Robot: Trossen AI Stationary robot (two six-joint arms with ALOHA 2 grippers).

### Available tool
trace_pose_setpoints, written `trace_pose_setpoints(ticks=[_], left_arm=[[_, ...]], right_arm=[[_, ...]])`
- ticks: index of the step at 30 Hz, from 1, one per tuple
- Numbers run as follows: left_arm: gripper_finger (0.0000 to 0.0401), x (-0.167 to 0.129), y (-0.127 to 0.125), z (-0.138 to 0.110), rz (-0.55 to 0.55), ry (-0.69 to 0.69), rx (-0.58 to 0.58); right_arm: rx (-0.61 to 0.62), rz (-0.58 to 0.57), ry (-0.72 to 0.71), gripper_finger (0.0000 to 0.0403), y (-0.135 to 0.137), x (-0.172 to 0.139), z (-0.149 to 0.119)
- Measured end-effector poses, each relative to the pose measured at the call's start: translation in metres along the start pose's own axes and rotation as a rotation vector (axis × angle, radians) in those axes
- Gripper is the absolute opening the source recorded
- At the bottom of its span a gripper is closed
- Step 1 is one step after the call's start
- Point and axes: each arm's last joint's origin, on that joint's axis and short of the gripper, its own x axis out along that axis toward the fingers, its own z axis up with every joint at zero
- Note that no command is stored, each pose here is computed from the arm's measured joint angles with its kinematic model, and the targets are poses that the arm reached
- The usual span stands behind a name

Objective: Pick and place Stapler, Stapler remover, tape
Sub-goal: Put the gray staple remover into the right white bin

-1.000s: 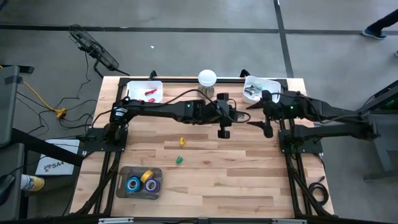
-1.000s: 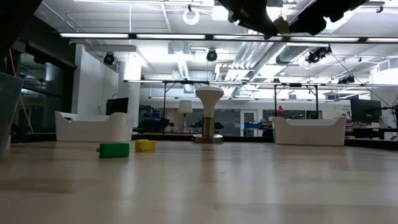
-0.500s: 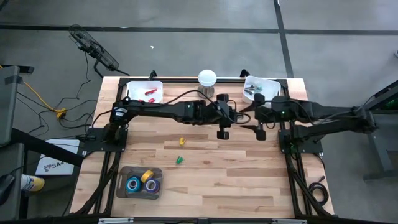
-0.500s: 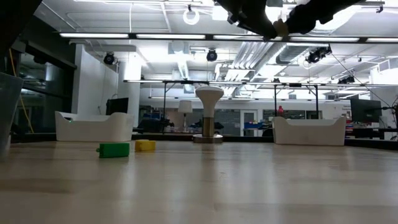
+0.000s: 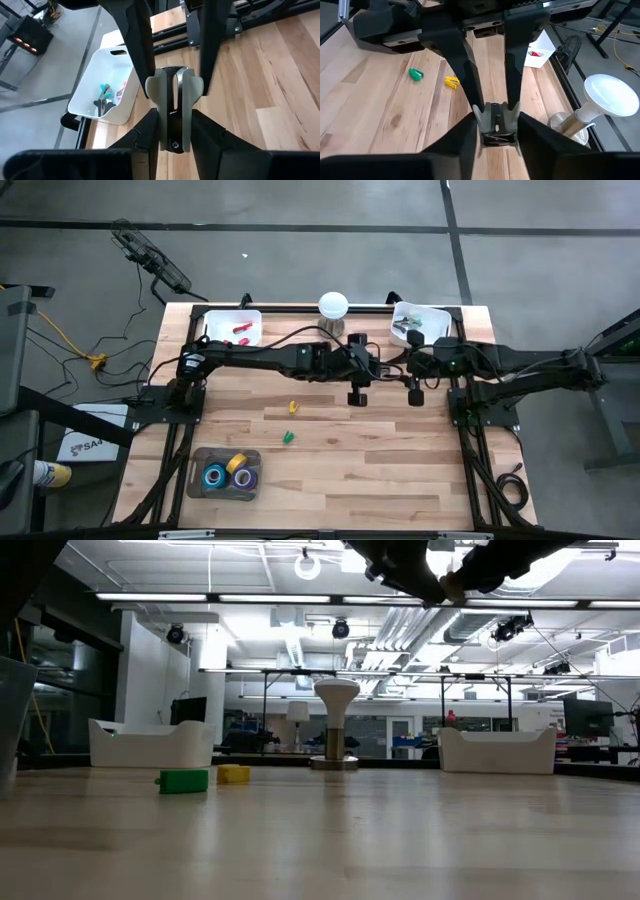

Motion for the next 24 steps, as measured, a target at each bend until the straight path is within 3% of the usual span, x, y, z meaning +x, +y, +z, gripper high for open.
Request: trace_pose_setpoints(ticks=[5,16,24], left_arm=[[0.0078,0.0001,-0.0003,-0.0004,-0.005,0.002,-0.005],[0.0083,0.0002,-0.0003,-0.0004,-0.005,0.001,-0.01],[0.0218,0.0001,0.0015,-0.001,0.062,0.023,-0.008]], right_arm=[[-0.006,0.002,0.002,0.0083,0.0001,0.0,-0.0002],[0.001,0.006,0.005,0.0082,0.0002,-0.0001,-0.0005],[0.058,-0.074,0.094,0.0082,-0.0025,-0.0004,-0.0085]])
